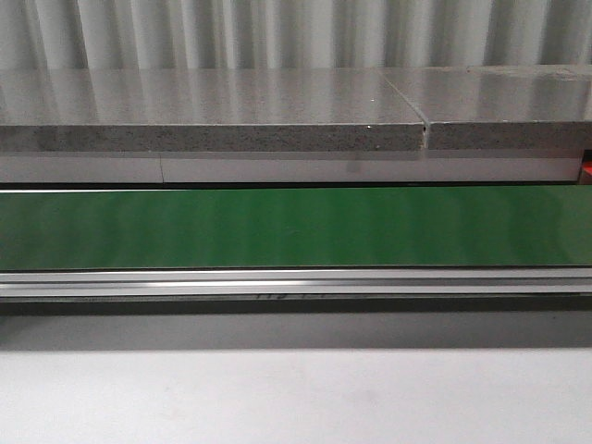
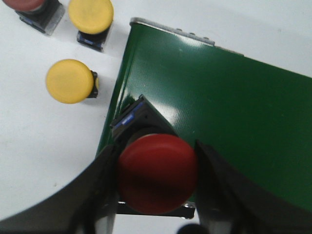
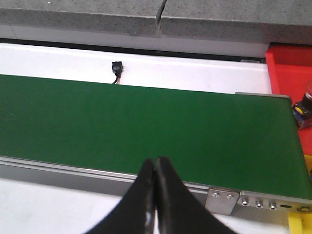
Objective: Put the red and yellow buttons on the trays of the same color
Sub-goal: 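Set the red button on the belt's near end and release, then lower the left gripper onto a yellow button and grasp it, then place the yellow button on the belt behind the red one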
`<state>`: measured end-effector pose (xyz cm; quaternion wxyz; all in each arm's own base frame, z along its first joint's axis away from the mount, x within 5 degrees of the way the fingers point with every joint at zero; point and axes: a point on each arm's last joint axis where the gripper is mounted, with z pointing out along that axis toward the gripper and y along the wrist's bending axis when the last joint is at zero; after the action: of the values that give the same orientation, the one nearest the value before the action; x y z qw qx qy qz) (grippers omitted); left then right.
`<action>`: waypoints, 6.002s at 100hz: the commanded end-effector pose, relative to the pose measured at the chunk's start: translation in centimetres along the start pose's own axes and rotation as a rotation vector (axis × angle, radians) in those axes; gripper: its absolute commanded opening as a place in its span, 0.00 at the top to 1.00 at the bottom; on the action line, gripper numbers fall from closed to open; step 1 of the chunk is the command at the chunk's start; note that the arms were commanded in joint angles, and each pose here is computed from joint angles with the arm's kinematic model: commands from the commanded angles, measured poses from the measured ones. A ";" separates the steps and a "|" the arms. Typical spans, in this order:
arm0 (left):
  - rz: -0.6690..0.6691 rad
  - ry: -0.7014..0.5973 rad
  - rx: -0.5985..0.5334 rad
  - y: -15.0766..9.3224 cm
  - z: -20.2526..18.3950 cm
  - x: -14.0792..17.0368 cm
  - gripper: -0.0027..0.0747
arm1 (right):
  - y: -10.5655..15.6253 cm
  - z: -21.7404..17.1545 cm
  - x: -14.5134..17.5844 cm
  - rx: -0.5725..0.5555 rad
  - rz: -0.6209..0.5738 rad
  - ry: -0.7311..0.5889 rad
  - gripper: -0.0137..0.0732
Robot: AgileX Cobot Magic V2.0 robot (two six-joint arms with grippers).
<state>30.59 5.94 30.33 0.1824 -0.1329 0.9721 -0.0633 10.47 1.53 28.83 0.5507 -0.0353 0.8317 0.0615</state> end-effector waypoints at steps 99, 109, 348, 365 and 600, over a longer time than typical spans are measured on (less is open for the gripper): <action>-0.035 -0.103 0.058 -0.8 -1.8 -2.6 0.30 | 0.0 -0.4 -1.5 0.004 -0.017 -0.106 0.92; -0.124 -0.126 0.021 0.4 -1.8 -2.9 0.30 | 0.0 -0.4 -1.5 0.004 -0.017 -0.106 0.92; -0.168 -0.103 -0.074 4.1 -0.3 -3.3 0.69 | 0.0 -0.4 -1.5 0.004 -0.017 -0.106 0.92; -0.131 -0.125 -0.060 2.6 -2.2 -1.7 0.69 | 0.0 -0.4 -1.5 0.004 -0.017 -0.106 0.92; 0.448 -0.619 0.221 -5.3 -10.6 16.7 0.99 | 0.0 -0.4 -1.5 0.003 -0.017 -0.104 0.92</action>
<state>14.17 -3.03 34.21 0.4343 0.0925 0.8931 -0.0719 10.48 1.52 28.83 0.5517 -0.0351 0.8311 0.0615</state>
